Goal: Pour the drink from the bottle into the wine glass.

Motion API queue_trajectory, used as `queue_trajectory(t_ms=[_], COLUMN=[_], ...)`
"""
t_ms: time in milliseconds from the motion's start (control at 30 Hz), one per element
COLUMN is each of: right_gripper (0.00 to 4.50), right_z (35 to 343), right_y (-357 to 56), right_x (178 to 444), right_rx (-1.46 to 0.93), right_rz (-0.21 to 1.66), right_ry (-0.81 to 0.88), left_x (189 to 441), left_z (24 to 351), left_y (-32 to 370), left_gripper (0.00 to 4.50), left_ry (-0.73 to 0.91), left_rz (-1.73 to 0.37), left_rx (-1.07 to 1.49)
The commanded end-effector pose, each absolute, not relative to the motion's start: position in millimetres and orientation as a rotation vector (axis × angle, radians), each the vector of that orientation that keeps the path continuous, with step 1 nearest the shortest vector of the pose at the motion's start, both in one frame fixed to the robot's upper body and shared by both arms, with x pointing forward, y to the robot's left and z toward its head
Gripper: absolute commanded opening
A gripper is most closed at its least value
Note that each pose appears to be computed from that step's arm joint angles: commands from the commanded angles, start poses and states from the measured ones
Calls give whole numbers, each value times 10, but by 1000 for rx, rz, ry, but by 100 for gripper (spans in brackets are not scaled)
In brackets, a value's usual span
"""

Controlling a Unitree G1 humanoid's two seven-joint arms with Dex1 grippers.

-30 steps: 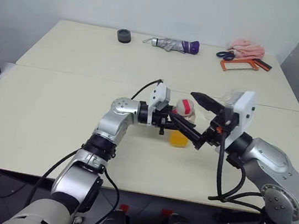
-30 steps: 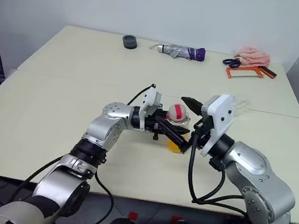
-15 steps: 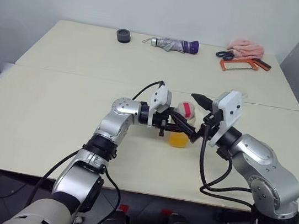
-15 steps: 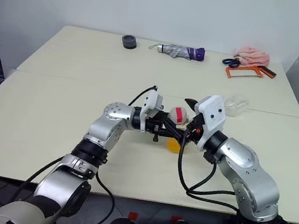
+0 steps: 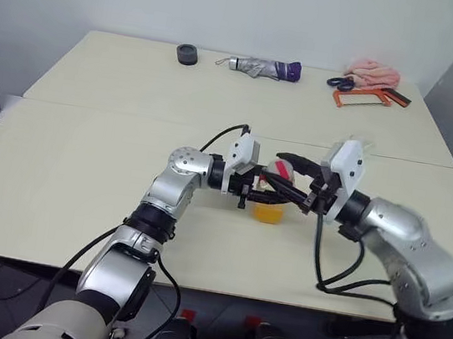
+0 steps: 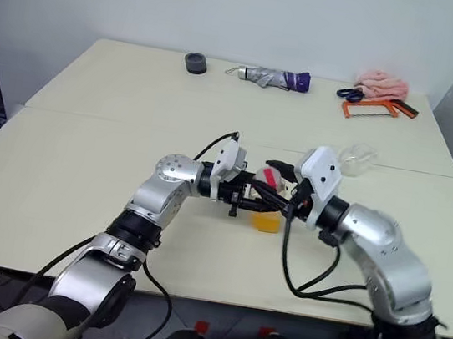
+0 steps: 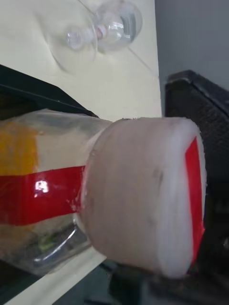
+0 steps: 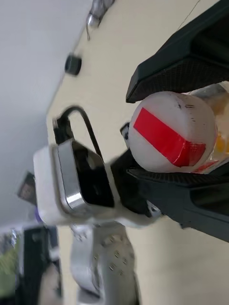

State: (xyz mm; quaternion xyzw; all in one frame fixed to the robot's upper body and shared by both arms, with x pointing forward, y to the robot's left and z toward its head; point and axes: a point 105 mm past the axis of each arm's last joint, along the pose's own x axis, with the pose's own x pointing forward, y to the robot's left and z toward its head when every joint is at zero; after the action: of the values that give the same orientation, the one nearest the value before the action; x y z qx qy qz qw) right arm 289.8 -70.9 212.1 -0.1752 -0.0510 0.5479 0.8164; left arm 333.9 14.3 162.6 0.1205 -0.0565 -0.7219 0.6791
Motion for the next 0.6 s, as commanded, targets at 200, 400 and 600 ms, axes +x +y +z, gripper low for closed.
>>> queue_trajectory(t_ms=[200, 400, 600], right_gripper=[188, 403, 440], right_z=[2131, 2360, 2305], right_y=[-921, -1014, -779], right_x=[3065, 2825, 2582], right_rx=[-424, -243, -170], right_rz=[1298, 1006, 841], right_ry=[-3, -190, -198], left_x=[3347, 3388, 3477], left_z=[1883, 1841, 1834], left_y=[154, 196, 168], left_gripper=[178, 177, 177], left_ry=[-212, -201, -199], left_rz=[-1626, -1539, -1472], left_rx=[318, 284, 273])
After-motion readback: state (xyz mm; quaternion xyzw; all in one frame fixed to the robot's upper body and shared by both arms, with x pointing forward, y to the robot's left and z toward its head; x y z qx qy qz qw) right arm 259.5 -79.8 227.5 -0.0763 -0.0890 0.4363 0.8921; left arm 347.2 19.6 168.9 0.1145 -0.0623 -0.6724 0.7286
